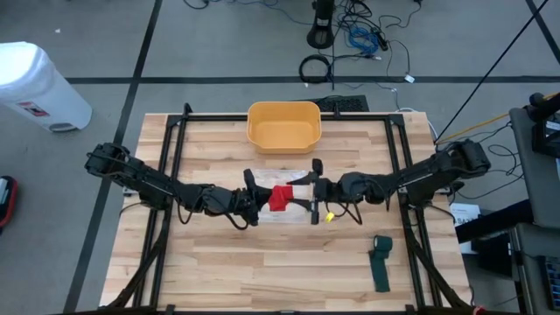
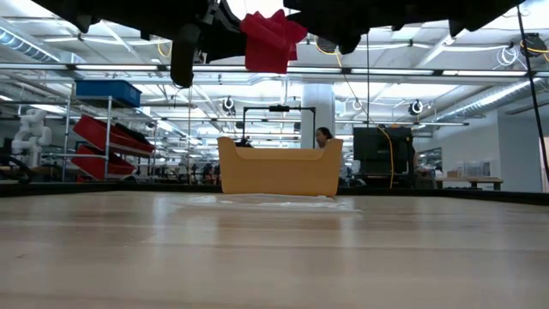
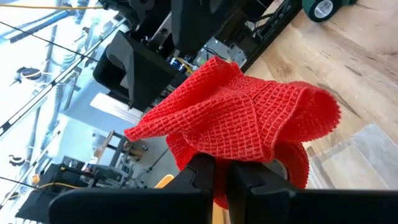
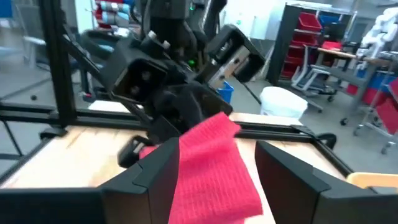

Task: Roll bandage
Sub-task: Roll the red bandage

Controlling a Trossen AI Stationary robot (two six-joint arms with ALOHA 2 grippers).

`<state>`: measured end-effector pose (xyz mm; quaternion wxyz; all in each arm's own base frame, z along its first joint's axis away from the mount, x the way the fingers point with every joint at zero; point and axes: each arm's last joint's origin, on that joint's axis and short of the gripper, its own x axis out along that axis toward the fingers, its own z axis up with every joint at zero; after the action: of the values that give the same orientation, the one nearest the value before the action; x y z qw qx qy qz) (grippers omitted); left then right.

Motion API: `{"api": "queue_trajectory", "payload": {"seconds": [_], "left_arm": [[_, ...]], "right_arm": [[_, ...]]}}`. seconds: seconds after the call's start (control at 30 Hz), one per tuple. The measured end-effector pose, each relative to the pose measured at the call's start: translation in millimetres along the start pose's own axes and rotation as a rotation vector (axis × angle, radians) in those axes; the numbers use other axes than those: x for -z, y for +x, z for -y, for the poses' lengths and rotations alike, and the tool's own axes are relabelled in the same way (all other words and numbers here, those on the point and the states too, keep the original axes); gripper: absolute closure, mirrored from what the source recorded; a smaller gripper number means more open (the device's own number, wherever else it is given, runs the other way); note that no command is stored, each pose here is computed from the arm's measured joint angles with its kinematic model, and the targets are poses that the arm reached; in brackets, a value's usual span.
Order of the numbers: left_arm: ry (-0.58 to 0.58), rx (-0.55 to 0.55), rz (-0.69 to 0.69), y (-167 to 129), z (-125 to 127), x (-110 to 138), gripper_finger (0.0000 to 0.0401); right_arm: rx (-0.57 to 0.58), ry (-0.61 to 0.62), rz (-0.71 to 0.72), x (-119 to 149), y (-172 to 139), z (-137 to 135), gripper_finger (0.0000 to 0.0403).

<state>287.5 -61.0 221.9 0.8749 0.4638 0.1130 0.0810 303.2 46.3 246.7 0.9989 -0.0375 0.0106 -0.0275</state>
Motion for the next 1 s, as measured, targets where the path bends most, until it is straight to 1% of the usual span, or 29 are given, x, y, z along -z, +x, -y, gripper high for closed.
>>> {"api": "queue_trajectory", "payload": {"seconds": [0.07, 0.23, 0.37, 0.53, 0.67, 0.83, 0.93, 1.0], "left_arm": [[-0.002, -0.001, -0.002, 0.5, -0.6, 0.8, 0.0388], [-0.06, -0.011, -0.019, 3.1, -3.7, 5.3, 0.0388], [-0.065, -0.019, -0.028, 4.5, -5.7, 7.8, 0.0388], [-0.069, -0.028, -0.038, 6.2, -8.1, 10.8, 0.0388], [-0.094, -0.036, -0.046, 7.5, -9.9, 13.2, 0.0388], [-0.136, -0.042, -0.05, 8.3, -11.2, 14.5, 0.0388], [-0.145, -0.047, -0.046, 9.0, -13.0, 12.8, 0.0388], [-0.146, -0.049, -0.046, 9.2, -13.5, 12.5, 0.0388]], "right_arm": [[-0.012, 0.013, 0.002, 2.2, 2.4, 2.0, 0.0204], [0.005, 0.034, -0.003, 4.8, 4.9, 7.5, 0.0204], [0.012, 0.034, -0.005, 5.3, 5.6, 11.2, 0.0204], [0.016, 0.034, -0.023, 9.4, 8.2, 18.2, 0.0214], [0.009, 0.031, -0.026, 9.8, 8.7, 22.4, 0.0223], [0.013, 0.005, -0.055, 12.6, 9.0, 25.1, 0.0247], [0.019, -0.007, -0.063, 13.5, 9.2, 27.2, 0.0273], [0.019, -0.018, -0.062, 13.4, 9.2, 27.3, 0.0298]]}}
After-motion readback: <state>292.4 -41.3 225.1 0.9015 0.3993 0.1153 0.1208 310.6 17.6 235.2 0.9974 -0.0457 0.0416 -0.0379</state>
